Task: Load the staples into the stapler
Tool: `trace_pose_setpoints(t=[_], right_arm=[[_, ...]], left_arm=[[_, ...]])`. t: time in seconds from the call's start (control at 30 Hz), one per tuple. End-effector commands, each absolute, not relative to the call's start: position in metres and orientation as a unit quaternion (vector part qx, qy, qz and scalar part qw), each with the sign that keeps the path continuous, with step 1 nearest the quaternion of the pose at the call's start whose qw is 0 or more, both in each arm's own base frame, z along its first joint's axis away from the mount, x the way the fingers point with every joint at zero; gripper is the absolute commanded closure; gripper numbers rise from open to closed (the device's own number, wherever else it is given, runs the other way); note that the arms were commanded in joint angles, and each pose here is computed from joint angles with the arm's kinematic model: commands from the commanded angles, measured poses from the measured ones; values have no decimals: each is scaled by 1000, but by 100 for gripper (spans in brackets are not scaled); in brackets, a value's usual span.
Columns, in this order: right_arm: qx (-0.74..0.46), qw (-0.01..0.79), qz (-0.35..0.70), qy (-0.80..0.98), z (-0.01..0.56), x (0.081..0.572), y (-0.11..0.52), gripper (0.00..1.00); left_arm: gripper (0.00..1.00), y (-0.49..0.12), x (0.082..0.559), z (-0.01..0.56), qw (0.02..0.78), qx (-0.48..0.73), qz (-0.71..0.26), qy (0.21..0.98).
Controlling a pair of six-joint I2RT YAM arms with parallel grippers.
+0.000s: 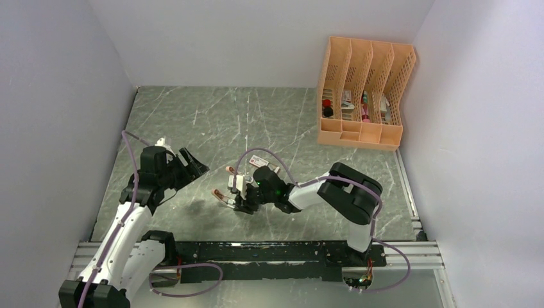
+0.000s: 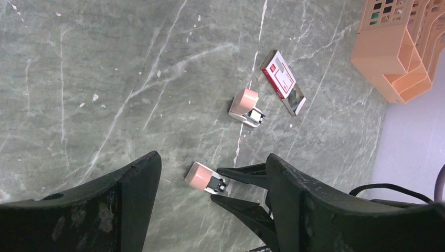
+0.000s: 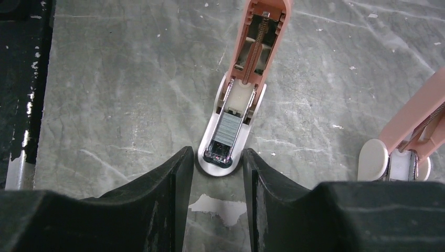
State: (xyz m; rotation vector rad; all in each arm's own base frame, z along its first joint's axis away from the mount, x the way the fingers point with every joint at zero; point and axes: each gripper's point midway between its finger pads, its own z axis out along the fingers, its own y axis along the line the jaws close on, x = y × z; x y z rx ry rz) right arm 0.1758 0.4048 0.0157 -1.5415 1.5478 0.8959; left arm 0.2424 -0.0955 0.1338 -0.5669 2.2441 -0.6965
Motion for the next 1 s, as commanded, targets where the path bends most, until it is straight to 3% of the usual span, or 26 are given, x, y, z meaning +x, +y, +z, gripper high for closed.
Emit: trace_pose_setpoints(t=[0.0, 0.07, 0.33, 0.97], right_arm=[[-608, 347, 309, 644, -24, 173, 382, 57], [-605, 345, 306, 649, -27, 174, 381, 58], [-591, 346, 295, 666, -33, 177, 376, 80], [-588, 331, 301, 674, -37, 177, 380, 88]], left_arm=[[22, -98, 240, 137, 351, -225, -284, 864], [23, -99, 240, 135, 349, -222, -285, 865], [24, -113, 239, 123, 326, -209, -319, 865], [33, -132, 226, 99, 291, -196, -367, 862]])
